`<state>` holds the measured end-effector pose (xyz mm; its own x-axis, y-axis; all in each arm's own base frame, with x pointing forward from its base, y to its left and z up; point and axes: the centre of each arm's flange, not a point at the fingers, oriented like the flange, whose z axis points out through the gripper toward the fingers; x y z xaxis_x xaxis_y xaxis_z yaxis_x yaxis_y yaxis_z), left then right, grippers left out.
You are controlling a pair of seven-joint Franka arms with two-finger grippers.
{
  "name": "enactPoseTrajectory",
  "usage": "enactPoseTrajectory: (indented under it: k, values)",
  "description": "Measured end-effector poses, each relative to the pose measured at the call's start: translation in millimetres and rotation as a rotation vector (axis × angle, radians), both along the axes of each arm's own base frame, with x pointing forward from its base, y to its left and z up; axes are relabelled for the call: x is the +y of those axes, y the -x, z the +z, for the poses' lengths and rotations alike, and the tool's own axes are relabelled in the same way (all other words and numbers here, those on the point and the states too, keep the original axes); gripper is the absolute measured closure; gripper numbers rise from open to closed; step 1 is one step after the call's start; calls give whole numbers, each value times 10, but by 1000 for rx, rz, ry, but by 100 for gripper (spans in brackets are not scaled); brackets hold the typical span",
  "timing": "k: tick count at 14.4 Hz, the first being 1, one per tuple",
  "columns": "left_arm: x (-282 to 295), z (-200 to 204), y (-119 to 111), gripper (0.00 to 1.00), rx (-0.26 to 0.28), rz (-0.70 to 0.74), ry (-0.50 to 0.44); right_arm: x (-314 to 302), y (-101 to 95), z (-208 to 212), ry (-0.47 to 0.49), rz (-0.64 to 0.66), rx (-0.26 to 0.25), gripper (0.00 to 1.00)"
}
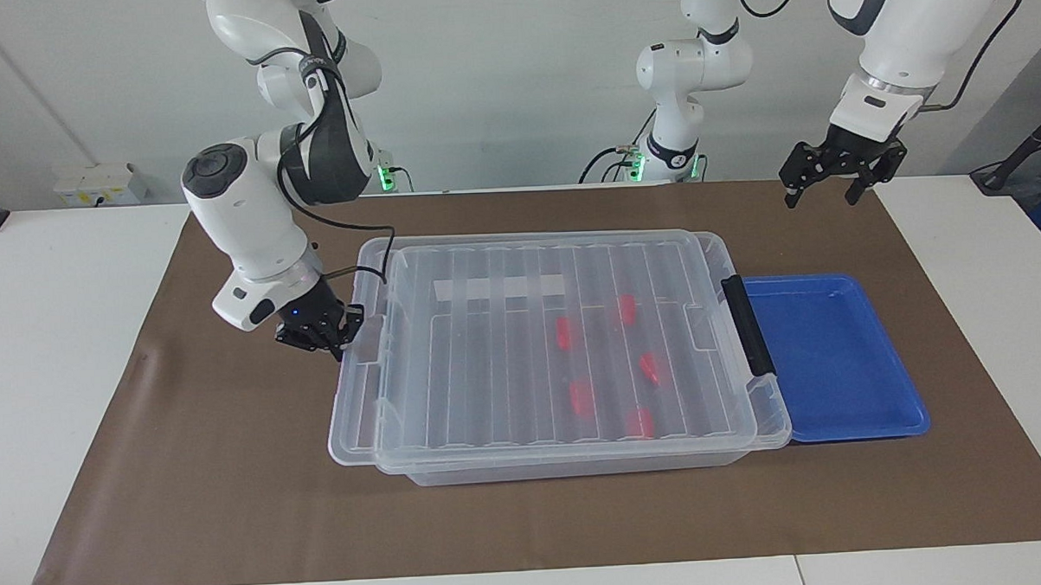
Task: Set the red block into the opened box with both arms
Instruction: 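Slide the clear lid back over the box with the right gripper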
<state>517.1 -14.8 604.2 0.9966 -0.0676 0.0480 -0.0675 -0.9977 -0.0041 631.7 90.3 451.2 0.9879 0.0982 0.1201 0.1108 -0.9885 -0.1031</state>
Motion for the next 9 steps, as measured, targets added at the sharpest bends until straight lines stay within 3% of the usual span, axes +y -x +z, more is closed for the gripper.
enactPoseTrajectory:
  k: [9]
  values:
    - [12, 32, -25, 0, -25, 2, 1, -1, 18, 15, -52, -27, 6, 99]
